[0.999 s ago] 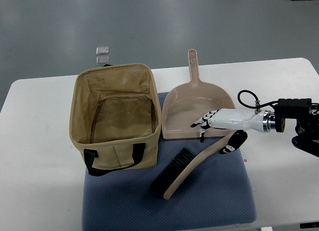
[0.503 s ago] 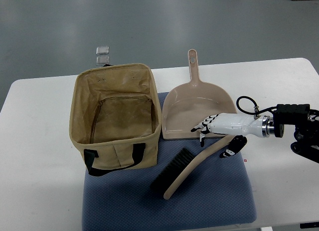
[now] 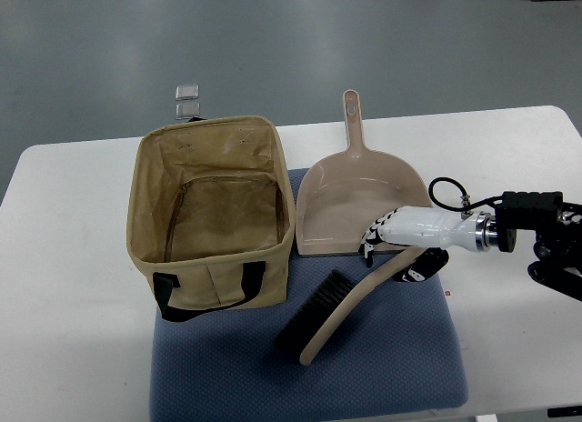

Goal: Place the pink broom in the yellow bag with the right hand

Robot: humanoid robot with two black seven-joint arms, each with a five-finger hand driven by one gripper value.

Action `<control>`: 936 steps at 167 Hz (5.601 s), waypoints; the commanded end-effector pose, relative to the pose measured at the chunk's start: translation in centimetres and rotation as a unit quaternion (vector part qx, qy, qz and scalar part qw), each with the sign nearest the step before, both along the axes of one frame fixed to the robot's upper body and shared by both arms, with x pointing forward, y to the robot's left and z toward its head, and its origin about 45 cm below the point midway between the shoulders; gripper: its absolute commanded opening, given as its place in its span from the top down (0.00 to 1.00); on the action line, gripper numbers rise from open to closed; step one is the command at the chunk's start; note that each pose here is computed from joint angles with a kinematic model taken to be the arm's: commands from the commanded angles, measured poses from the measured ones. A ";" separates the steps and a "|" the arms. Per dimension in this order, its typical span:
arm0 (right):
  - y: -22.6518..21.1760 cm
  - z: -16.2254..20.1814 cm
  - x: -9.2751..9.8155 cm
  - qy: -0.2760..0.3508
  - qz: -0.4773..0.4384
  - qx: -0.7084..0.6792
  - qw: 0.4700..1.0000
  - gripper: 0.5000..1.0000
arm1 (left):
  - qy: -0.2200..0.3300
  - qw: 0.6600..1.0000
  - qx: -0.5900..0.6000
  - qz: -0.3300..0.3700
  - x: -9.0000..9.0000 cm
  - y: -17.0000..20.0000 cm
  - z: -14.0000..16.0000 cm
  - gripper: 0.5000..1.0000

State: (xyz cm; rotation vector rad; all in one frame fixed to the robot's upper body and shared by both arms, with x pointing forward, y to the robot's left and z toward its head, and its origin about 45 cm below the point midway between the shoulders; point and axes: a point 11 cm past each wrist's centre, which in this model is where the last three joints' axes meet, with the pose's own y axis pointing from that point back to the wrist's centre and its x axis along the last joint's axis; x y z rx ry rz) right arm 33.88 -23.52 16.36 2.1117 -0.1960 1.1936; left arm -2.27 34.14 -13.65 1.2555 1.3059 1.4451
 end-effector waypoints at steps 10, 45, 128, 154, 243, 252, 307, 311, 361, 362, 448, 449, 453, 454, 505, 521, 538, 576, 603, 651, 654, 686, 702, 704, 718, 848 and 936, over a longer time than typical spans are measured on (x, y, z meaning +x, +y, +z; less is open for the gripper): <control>0.0 0.0 0.0 0.000 0.002 -0.001 1.000 0.77 | 0.000 1.000 0.000 0.000 0.0 0.0 0.0 0.00; -0.1 0.1 -0.1 0.000 0.004 0.001 1.000 0.92 | 0.000 1.000 0.000 0.000 0.0 0.0 0.0 0.00; -0.1 0.4 -0.1 0.002 0.006 0.010 1.000 1.00 | 0.000 1.000 0.000 0.000 0.0 0.0 0.0 0.00; 0.0 0.4 0.0 -0.001 0.004 0.015 1.000 1.00 | 0.000 1.000 0.000 0.000 0.0 0.0 0.0 0.00; -0.4 1.1 0.3 -0.015 -0.004 0.032 0.999 1.00 | 0.000 1.000 0.000 0.000 0.0 0.0 0.0 0.00; -0.8 1.3 0.4 -0.017 -0.006 0.032 0.999 1.00 | 0.000 1.000 0.000 0.000 0.0 0.0 0.0 0.00; -5.3 3.8 1.1 -0.028 -0.052 0.048 0.997 1.00 | 0.000 1.000 0.000 0.000 0.0 0.0 0.0 0.00; -5.7 4.1 1.2 -0.029 -0.057 0.050 0.997 1.00 | 0.000 1.000 0.000 0.000 0.0 0.0 0.0 0.00; -9.1 8.4 2.7 -0.056 -0.100 0.081 0.990 1.00 | 0.000 1.000 0.000 0.000 0.0 0.0 0.0 0.00; -9.1 8.4 2.7 -0.056 -0.100 0.081 0.990 1.00 | 0.000 1.000 0.000 0.000 0.0 0.0 0.0 0.00; -12.6 20.8 7.2 -0.137 -0.164 0.135 0.968 1.00 | 0.000 1.000 0.000 0.000 0.0 0.0 0.0 0.00; -12.6 20.8 7.2 -0.137 -0.164 0.135 0.968 1.00 | 0.000 1.000 0.000 0.000 0.0 0.0 0.0 0.00; -12.2 21.4 7.6 -0.143 -0.161 0.137 0.967 1.00 | 0.000 1.000 0.000 0.000 0.0 0.0 0.0 0.00; -12.2 21.4 7.6 -0.143 -0.161 0.137 0.967 1.00 | 0.000 1.000 0.000 0.000 0.0 0.0 0.0 0.00; -0.8 23.5 12.0 -0.140 -0.086 0.175 0.971 1.00 | 0.000 1.000 0.000 0.000 0.0 0.0 0.0 0.00; 2.8 22.8 12.9 -0.130 -0.065 0.182 0.972 1.00 | 0.000 1.000 0.000 0.000 0.0 0.0 0.0 0.00; 6.4 21.3 13.3 -0.117 -0.049 0.179 0.976 1.00 | 0.000 1.000 0.000 0.000 0.0 0.0 0.0 0.00; 11.1 15.3 12.8 -0.097 -0.017 0.132 0.986 1.00 | 0.000 1.000 0.000 0.000 0.0 0.0 0.0 0.00; 12.2 12.6 12.0 -0.090 -0.011 0.113 0.989 1.00 | 0.000 1.000 0.000 0.000 0.0 0.0 0.0 0.00; 13.0 11.2 11.7 -0.089 -0.016 0.116 0.989 0.41 | 0.000 1.000 0.000 0.000 0.0 0.0 0.0 0.00; 12.9 11.2 11.7 -0.089 -0.018 0.117 0.989 0.41 | 0.000 1.000 0.000 0.000 0.0 0.0 0.0 0.00; 12.2 11.8 12.1 -0.091 -0.027 0.124 0.988 0.31 | 0.000 1.000 0.000 0.000 0.0 0.0 0.0 0.00; 11.7 13.0 12.6 -0.098 -0.040 0.145 0.984 0.29 | 0.000 1.000 0.000 0.000 0.0 0.0 0.0 0.00; 11.6 13.3 12.6 -0.099 -0.042 0.150 0.983 0.29 | 0.000 1.000 0.000 0.000 0.0 0.0 0.0 0.00; 10.7 14.9 13.4 -0.098 -0.073 0.199 0.972 0.28 | 0.000 1.000 0.000 0.000 0.0 0.0 0.0 0.00; -4.0 9.2 13.7 0.128 -0.413 0.660 0.615 0.28 | 0.000 1.000 0.000 0.000 0.0 0.0 0.0 0.00; -6.1 4.6 12.8 0.213 -0.477 0.707 0.477 0.15 | 0.000 1.000 0.000 0.000 0.0 0.0 0.0 0.00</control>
